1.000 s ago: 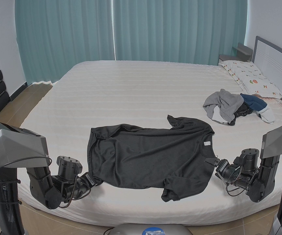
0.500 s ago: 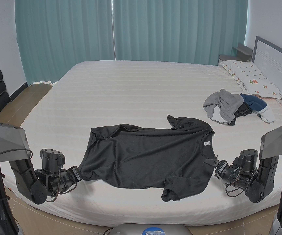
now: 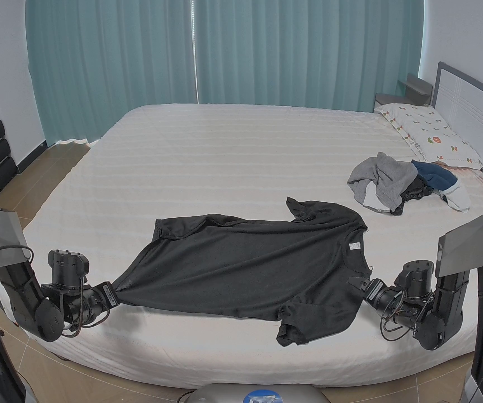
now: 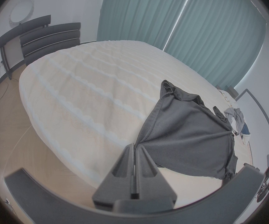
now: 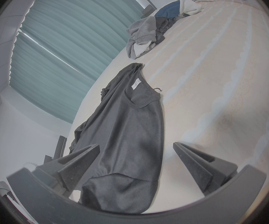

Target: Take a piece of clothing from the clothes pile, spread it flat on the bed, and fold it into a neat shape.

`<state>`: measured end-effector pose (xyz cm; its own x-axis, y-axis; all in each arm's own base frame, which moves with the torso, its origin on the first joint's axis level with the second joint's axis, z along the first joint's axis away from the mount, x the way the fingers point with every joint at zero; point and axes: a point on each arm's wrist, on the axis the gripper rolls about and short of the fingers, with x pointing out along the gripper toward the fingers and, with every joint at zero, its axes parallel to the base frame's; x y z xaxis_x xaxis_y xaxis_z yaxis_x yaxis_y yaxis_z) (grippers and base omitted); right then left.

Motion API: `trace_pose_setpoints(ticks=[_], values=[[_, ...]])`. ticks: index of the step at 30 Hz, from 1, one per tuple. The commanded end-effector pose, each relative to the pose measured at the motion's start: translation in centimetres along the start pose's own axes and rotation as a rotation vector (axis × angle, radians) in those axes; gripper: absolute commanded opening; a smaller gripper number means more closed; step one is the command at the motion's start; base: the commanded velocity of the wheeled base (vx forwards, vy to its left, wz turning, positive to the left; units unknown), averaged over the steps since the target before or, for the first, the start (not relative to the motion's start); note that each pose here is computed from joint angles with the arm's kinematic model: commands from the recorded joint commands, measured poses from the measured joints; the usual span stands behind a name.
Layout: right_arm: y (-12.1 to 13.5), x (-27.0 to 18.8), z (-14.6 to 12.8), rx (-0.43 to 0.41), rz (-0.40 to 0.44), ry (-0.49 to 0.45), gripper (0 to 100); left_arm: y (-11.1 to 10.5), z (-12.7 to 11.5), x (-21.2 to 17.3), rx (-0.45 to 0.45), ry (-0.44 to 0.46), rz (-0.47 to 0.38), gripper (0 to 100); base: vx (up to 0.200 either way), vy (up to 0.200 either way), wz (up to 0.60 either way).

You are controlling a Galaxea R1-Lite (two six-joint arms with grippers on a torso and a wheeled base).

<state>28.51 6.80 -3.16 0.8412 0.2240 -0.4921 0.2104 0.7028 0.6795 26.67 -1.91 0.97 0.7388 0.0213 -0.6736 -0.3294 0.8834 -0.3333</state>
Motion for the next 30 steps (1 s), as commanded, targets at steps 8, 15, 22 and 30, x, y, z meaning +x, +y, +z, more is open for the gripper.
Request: trace_pose_setpoints(ticks=[8, 15, 22, 30], values=[[-0.6, 2.0, -0.5, -0.049, -0.025, -0.012, 0, 0.2, -0.1, 1.1, -0.010, 0.019, 0.003, 0, 0.000, 0.000, 0.00], [-0.3, 2.8, 1.3, -0.066, -0.008, -0.107, 0, 0.3, -0.7, 2.0, -0.017, 0.057, -0.006, 0, 0.000, 0.000, 0.00], [0.3, 4.0, 3.9, -0.100, -0.001, -0.157, 0, 0.4, -0.8, 3.4, -0.070, 0.076, -0.015, 0, 0.000, 0.000, 0.00], [1.6, 6.0, 5.5, -0.163, -0.003, -0.166, 0, 1.0, -0.5, 4.2, -0.102, 0.071, 0.000, 0, 0.000, 0.000, 0.00]])
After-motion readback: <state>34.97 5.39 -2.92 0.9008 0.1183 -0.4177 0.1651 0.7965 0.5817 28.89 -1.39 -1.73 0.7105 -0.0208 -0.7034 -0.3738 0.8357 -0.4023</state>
